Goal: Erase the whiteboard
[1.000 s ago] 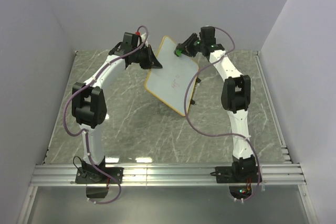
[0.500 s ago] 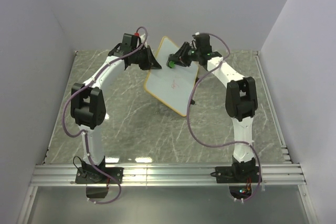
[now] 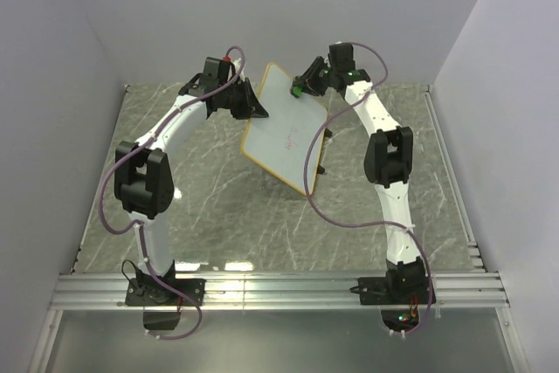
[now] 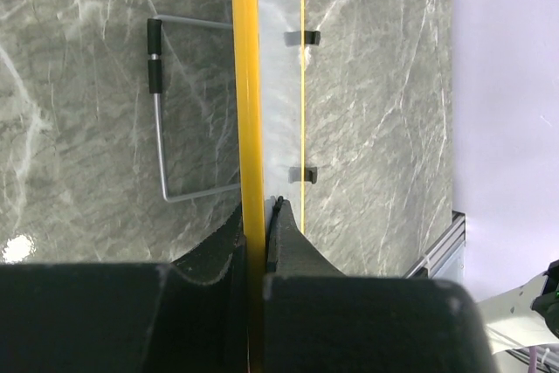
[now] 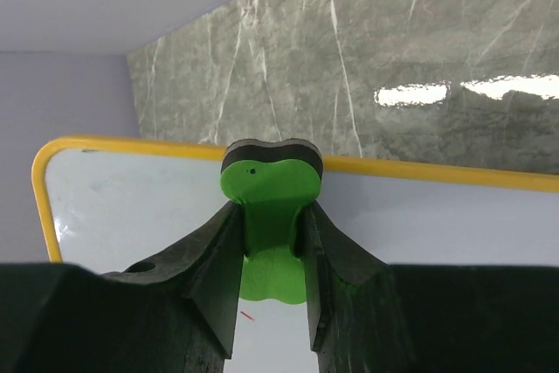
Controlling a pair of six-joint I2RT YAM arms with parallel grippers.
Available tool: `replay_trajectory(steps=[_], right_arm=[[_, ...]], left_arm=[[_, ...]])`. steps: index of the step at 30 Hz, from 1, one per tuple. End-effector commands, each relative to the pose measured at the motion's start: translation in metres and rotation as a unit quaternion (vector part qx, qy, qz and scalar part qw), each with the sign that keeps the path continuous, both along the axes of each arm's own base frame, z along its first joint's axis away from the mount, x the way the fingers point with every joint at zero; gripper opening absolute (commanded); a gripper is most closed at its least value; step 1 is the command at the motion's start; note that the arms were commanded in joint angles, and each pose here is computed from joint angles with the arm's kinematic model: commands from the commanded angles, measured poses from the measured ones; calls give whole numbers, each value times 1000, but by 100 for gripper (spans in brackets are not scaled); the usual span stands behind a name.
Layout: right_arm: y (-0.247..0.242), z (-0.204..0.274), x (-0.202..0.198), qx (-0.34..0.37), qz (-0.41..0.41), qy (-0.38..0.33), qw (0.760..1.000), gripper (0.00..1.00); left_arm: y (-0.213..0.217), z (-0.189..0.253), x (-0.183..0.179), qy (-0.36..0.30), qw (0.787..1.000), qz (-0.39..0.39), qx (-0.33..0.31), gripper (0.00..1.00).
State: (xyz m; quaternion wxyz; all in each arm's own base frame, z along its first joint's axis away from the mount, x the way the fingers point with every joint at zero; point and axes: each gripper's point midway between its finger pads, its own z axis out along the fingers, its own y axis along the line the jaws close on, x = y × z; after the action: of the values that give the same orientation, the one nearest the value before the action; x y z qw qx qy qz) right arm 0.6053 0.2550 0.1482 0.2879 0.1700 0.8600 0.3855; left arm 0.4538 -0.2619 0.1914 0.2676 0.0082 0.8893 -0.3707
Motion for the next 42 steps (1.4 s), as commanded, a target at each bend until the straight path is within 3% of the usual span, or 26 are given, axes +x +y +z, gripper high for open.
replay_trajectory(steps=[1,11,20,25,34,38,42], right_arm=[[68,-48,-63,-33,95,61,993,0],[87,-73,-151,-111,191,98,970,0],[91,-107,-206,-118,226,155,954,0],[85,-109,-183,-128,208,146,959,0],[44,-96,-85,-137,94,112,980,0],[34,-108,-82,-158,86,113,977,0],[34,-129,-111,-176,109,144,968,0]], left_arm=[[-11,-42,-47,5,989,-107,103,0],[-12,-46,-42,5,988,-109,106,0],[-13,-43,-37,-1,989,-108,105,0],[-13,-42,-38,-2,989,-109,105,0],[-14,-39,-41,-2,989,-111,98,0],[-14,-38,-40,-2,989,-109,99,0],[-13,-37,-40,-3,989,-107,100,0]])
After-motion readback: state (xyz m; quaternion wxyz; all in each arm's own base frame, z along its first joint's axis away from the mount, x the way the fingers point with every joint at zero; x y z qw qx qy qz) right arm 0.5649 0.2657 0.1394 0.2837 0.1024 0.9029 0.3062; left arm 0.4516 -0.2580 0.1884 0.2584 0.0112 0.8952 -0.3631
